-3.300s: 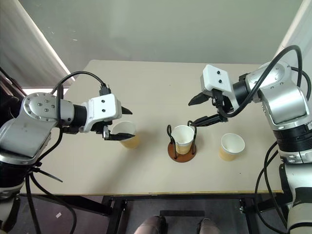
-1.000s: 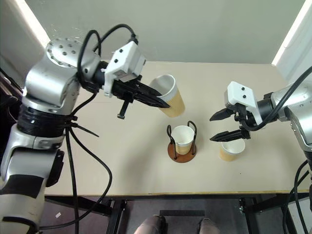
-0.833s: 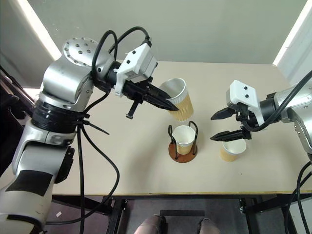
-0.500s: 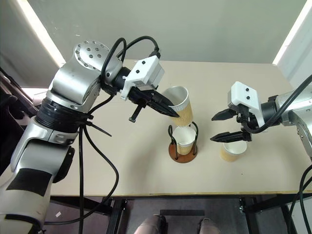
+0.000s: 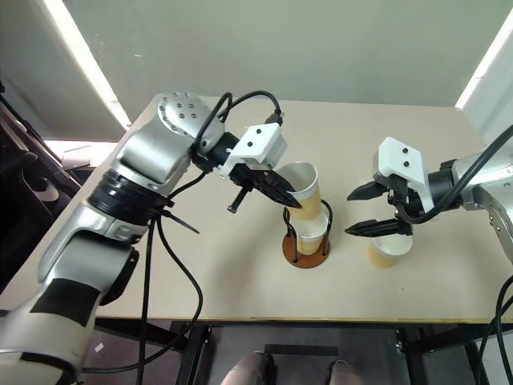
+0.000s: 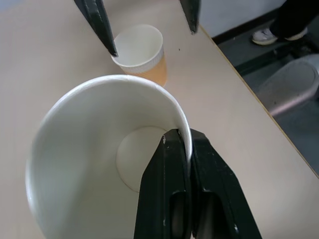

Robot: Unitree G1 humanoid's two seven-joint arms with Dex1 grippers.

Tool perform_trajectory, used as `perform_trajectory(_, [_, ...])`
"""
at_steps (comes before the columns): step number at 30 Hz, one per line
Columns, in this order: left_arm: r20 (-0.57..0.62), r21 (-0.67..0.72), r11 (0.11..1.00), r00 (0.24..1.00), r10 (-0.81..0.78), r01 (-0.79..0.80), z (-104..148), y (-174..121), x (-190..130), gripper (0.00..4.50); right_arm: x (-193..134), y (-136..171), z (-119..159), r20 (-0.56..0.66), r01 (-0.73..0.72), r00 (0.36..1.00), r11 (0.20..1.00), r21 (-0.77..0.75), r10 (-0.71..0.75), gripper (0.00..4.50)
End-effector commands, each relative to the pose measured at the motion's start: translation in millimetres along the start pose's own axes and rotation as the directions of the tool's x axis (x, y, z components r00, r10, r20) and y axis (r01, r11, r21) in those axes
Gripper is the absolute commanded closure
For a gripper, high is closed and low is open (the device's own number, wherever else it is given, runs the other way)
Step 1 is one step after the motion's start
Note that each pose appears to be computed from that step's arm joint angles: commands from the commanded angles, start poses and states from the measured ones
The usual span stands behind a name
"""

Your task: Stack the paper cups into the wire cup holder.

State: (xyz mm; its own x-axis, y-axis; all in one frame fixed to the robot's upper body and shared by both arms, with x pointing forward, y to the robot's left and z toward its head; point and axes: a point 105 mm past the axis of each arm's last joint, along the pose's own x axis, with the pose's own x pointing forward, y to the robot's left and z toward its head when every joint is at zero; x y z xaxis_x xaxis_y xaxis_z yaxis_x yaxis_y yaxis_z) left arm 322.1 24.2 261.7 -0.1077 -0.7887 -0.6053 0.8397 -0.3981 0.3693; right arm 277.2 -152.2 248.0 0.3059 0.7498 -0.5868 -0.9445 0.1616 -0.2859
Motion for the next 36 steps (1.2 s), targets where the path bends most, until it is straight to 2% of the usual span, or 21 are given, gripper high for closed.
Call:
perform_trajectory(1, [0.009, 0.068, 0.998, 1.000, -0.016, 0.016, 15, 1, -6, 4.46, -12, 1, 10, 0.015, 0.043, 0.999, 0.998, -0.041, -0.042, 1.04])
perform_trajectory(18, [-0.049, 0.096, 0.991, 0.995, -0.088, 0.093, 12, -10, 3, 4.46, -16, 2, 7, 0.010, 0.055, 0.998, 0.998, -0.032, -0.055, 1.04])
perform_trajectory(25, [-0.089, 0.081, 0.990, 0.990, -0.108, 0.115, 2, -14, 7, 4.46, -13, 1, 6, 0.006, 0.051, 0.999, 0.998, -0.035, -0.051, 1.04])
perform_trajectory(28, [-0.115, 0.088, 0.989, 0.988, -0.106, 0.116, -3, -14, 8, 3.90, -12, 1, 6, 0.004, 0.052, 0.999, 0.998, -0.037, -0.052, 1.04])
perform_trajectory(36, [-0.093, 0.099, 0.992, 0.994, -0.064, 0.074, -1, -7, 7, 1.12, -11, 1, 4, -0.006, 0.063, 0.998, 0.997, -0.049, -0.063, 1.04])
